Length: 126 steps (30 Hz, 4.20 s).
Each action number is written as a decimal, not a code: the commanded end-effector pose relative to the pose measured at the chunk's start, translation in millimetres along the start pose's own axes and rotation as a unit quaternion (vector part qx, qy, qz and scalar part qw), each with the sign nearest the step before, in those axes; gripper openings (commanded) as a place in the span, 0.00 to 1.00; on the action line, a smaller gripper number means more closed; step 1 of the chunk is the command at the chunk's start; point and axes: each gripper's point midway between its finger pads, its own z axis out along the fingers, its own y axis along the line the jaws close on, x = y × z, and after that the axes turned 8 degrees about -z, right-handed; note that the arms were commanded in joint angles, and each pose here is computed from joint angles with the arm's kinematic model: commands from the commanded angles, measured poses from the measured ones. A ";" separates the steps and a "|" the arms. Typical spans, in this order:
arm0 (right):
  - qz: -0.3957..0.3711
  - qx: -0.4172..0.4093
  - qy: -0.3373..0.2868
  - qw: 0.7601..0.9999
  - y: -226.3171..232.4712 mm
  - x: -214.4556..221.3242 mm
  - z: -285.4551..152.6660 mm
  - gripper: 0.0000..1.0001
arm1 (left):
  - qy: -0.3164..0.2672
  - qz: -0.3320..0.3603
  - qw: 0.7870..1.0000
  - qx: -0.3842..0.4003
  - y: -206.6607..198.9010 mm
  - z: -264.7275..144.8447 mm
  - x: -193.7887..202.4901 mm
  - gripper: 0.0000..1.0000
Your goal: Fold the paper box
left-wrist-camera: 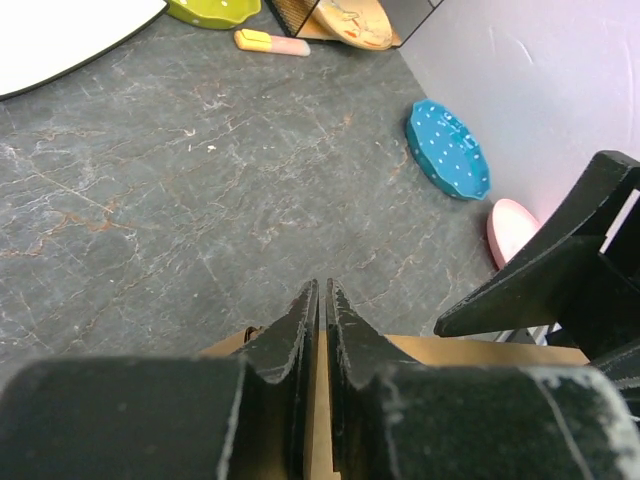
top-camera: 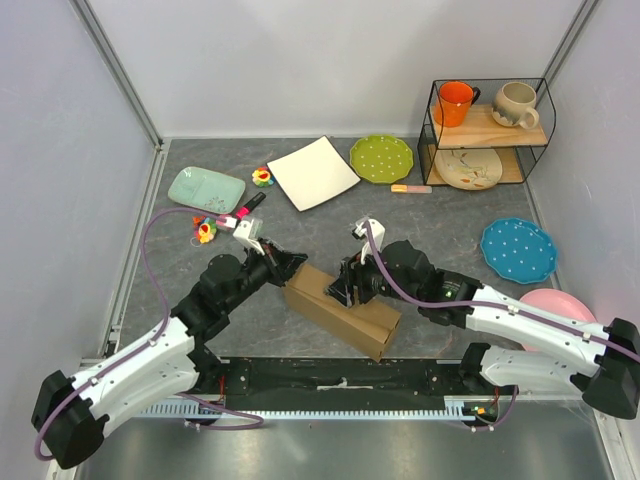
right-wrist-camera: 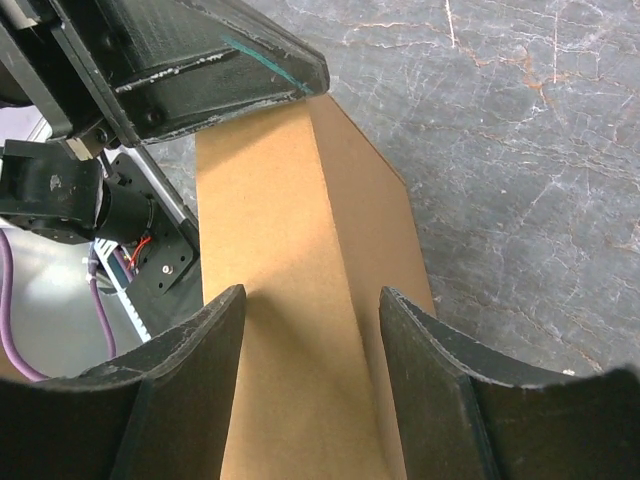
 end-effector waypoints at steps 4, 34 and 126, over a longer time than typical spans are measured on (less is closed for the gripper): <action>-0.015 0.050 -0.030 0.998 -8.9 -33.8 -25.9 0.67 | 0.031 -0.007 0.998 -0.050 25.8 -6.6 21.8 0.13; 0.063 -0.037 -0.167 0.983 11.8 -43.5 -109.3 0.53 | 0.047 -0.007 0.997 -0.061 26.1 5.5 23.4 0.14; 0.125 0.227 -0.175 0.950 -82.2 -27.9 -142.2 0.98 | -0.106 0.001 0.985 -0.137 14.2 -50.7 -73.6 0.68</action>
